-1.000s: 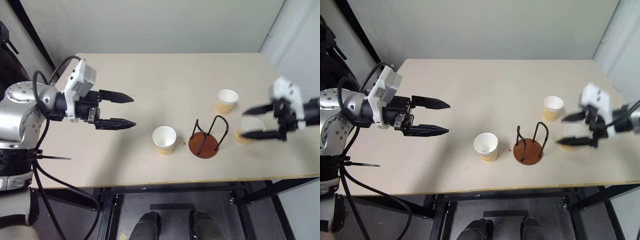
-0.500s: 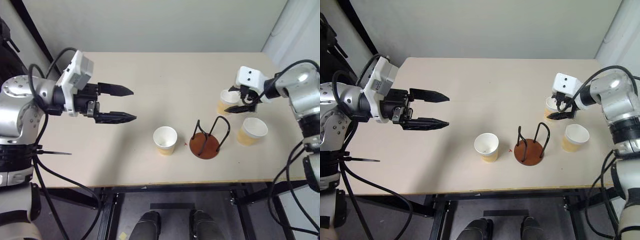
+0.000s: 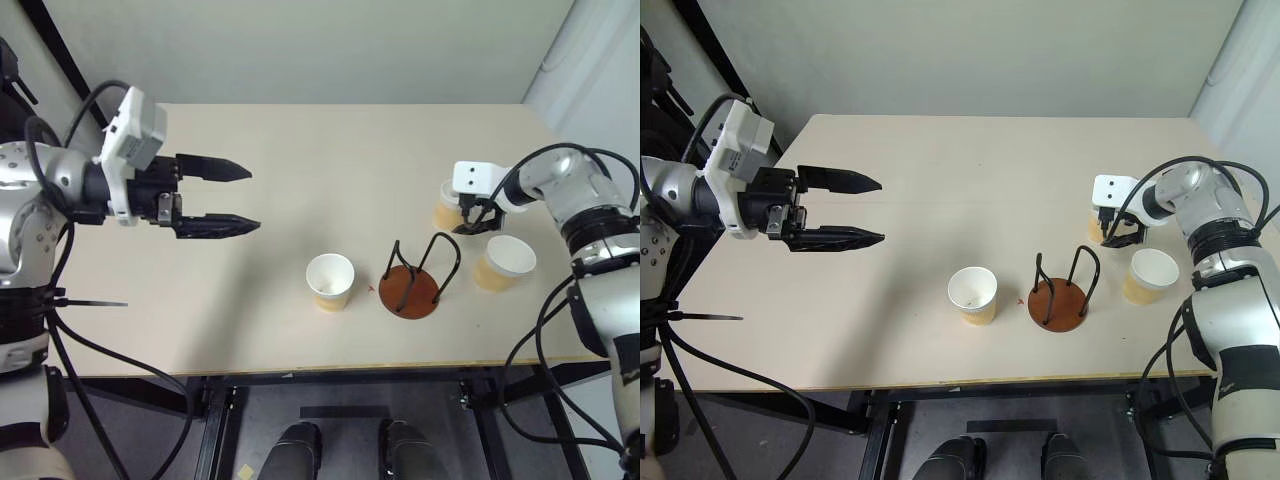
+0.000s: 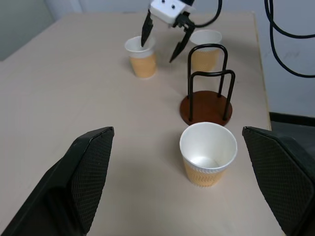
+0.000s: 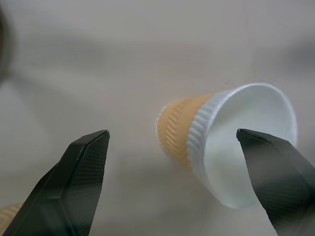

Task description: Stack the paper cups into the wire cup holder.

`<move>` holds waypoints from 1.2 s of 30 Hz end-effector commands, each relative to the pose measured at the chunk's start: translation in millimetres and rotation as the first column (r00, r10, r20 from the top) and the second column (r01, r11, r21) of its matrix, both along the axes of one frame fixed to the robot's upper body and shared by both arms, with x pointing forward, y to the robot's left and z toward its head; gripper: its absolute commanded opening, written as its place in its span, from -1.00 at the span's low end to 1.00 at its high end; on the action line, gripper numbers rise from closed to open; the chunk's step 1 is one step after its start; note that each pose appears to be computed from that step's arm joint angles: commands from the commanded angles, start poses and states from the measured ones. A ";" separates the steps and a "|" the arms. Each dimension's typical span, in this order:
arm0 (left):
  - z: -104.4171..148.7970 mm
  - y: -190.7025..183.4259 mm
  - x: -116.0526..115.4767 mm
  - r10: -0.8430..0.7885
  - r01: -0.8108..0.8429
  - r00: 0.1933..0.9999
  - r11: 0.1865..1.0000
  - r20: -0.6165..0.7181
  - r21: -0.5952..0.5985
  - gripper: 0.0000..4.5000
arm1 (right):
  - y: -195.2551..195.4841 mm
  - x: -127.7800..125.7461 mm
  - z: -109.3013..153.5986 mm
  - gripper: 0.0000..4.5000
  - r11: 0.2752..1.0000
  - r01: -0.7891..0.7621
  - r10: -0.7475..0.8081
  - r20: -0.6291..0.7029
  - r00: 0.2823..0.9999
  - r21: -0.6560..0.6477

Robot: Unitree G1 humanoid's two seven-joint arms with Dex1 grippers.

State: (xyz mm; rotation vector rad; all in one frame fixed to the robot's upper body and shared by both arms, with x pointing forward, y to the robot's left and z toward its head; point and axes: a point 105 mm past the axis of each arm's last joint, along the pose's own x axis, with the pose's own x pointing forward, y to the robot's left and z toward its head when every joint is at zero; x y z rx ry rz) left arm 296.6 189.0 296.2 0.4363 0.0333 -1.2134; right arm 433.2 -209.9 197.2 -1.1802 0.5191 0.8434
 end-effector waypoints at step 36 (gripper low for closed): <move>15.8 -8.6 9.6 -0.082 0.081 0.995 0.997 0.055 0.022 1.00 | 58.0 -145.1 98.0 -0.99 0.908 -0.391 0.404 -0.066 0.912 0.150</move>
